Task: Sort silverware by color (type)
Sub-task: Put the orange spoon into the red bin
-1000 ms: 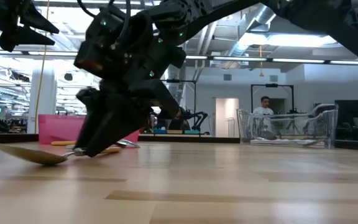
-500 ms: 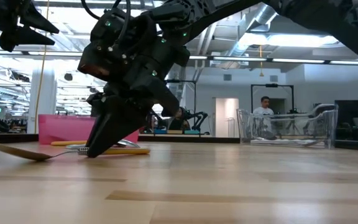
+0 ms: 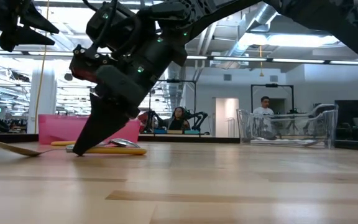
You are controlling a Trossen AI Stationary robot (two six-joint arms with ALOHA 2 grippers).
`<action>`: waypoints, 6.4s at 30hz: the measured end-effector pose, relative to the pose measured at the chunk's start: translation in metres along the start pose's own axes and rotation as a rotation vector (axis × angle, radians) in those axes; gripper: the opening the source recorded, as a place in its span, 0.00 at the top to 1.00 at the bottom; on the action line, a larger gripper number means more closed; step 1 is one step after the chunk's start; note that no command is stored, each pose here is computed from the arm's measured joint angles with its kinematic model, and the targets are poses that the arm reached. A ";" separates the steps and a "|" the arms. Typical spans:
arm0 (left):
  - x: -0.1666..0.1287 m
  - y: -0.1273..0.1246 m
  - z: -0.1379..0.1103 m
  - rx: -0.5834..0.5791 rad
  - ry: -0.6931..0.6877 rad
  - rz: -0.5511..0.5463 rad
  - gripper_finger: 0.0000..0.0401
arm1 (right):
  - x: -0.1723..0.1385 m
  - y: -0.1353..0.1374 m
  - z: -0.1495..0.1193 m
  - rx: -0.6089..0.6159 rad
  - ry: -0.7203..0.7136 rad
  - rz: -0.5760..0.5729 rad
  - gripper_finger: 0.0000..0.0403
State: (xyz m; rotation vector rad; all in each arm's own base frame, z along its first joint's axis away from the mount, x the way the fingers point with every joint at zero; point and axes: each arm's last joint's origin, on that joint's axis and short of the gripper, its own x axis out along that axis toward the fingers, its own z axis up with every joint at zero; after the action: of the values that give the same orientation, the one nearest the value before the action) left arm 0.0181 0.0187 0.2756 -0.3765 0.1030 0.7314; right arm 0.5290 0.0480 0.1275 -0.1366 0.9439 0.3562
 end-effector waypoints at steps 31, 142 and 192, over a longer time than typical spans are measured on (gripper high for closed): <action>0.000 0.000 0.000 0.000 0.000 0.000 0.49 | -0.024 0.009 0.050 0.287 -0.228 -0.249 0.82; 0.000 0.000 0.000 0.001 0.000 -0.001 0.49 | -0.130 -0.177 0.005 -0.010 0.017 -0.631 0.42; 0.000 0.000 0.000 -0.001 0.000 0.000 0.49 | -0.051 -0.088 0.009 0.197 0.121 -0.400 0.43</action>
State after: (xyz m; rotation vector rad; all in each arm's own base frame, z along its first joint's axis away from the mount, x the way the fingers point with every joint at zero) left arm 0.0181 0.0187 0.2757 -0.3771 0.1028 0.7310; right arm 0.5398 -0.0440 0.1708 -0.1643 1.0394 -0.1155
